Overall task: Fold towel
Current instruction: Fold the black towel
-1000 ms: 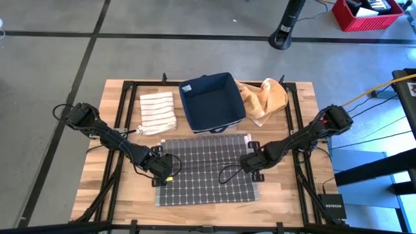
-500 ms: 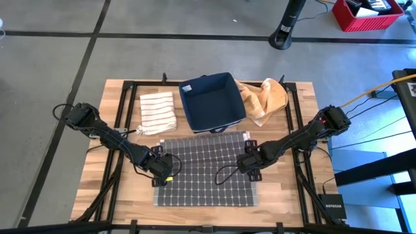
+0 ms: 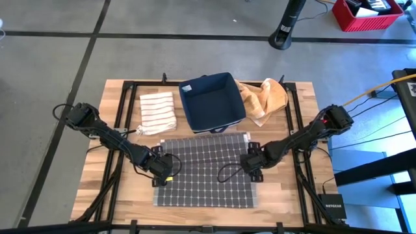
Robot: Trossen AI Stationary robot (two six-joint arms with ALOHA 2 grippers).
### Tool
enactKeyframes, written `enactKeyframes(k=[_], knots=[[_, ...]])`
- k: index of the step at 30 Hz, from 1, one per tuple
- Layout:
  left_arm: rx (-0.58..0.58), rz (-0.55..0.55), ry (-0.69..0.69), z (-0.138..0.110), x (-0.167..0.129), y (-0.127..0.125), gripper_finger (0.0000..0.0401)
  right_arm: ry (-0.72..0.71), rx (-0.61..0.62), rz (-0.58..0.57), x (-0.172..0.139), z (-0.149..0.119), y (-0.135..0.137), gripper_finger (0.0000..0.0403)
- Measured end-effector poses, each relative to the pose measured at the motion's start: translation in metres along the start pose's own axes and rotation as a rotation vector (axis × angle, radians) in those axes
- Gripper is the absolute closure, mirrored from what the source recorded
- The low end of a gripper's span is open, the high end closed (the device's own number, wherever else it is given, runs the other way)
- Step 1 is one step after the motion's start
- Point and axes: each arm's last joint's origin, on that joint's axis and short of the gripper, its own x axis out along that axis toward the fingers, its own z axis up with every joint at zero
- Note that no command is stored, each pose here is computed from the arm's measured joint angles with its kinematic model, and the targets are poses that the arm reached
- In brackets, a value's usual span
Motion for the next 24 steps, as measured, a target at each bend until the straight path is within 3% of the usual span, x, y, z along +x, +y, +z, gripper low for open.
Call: enactKeyframes(k=[3,9,24], knots=[[-0.006,-0.009,-0.017,0.002,0.0,-0.001,0.0399,0.061,-0.043,0.03,-0.005,0.001,0.002,0.0092],[-0.007,-0.007,-0.026,0.002,0.0,-0.001,0.0394,0.004,-0.077,0.044,-0.022,0.018,0.008,0.0086],[-0.007,-0.005,-0.024,0.002,0.001,-0.001,0.0393,0.01,0.023,0.015,-0.009,0.005,0.002,0.0086]])
